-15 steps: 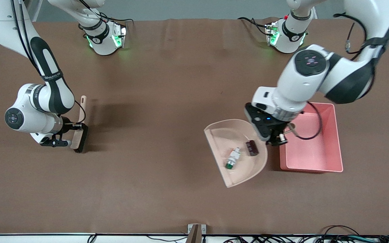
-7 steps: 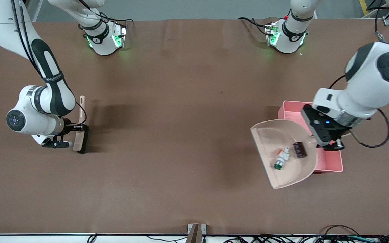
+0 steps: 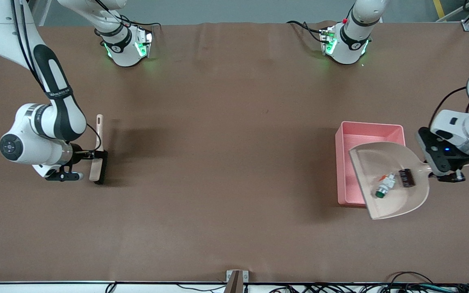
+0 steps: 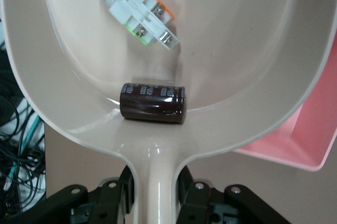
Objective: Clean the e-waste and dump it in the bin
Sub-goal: 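Carry the dustpan over the pink bin with the left gripper, then tilt the dustpan over the bin while the right gripper lowers the brush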
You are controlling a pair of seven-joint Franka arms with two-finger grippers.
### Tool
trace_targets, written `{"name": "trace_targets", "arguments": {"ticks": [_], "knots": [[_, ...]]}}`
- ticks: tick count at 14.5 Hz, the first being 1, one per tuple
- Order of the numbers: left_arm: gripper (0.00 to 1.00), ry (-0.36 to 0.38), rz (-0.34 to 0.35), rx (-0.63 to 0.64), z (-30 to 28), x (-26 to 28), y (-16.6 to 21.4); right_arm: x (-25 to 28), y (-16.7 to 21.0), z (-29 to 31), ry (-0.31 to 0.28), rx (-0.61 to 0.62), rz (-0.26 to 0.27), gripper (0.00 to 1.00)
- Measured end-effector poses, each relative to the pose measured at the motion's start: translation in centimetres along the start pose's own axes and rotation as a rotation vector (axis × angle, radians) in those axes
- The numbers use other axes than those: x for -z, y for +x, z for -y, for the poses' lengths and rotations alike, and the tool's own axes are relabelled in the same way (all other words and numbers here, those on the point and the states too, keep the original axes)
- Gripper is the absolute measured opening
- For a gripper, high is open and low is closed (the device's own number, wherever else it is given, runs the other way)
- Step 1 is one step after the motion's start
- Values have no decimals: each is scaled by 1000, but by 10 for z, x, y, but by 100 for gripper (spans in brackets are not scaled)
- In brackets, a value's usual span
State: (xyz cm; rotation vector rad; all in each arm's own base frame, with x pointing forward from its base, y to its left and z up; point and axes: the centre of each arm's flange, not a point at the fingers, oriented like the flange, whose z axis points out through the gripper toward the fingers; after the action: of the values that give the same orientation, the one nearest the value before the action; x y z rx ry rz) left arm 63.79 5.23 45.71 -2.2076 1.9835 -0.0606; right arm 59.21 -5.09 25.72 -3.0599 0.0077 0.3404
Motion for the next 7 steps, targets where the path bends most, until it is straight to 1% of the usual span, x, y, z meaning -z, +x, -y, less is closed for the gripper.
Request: {"name": "trace_targets", "arguments": {"ticks": [2,3,5,7], "knots": [[33,-14,20,-27,-7,-20,-30,42,-4,2,-4,6,-46,100],[33,-25,42,-43,-11,-31,-40,67,-10,3,-5,9,-71,100],[33,-35,108,-84,-16,-51,-52,119,-26,1,-8,3,-133,100],[33,-41,178,-116,-21,-66,-62,164,-50,-14,-9,-22,-177,100]]}}
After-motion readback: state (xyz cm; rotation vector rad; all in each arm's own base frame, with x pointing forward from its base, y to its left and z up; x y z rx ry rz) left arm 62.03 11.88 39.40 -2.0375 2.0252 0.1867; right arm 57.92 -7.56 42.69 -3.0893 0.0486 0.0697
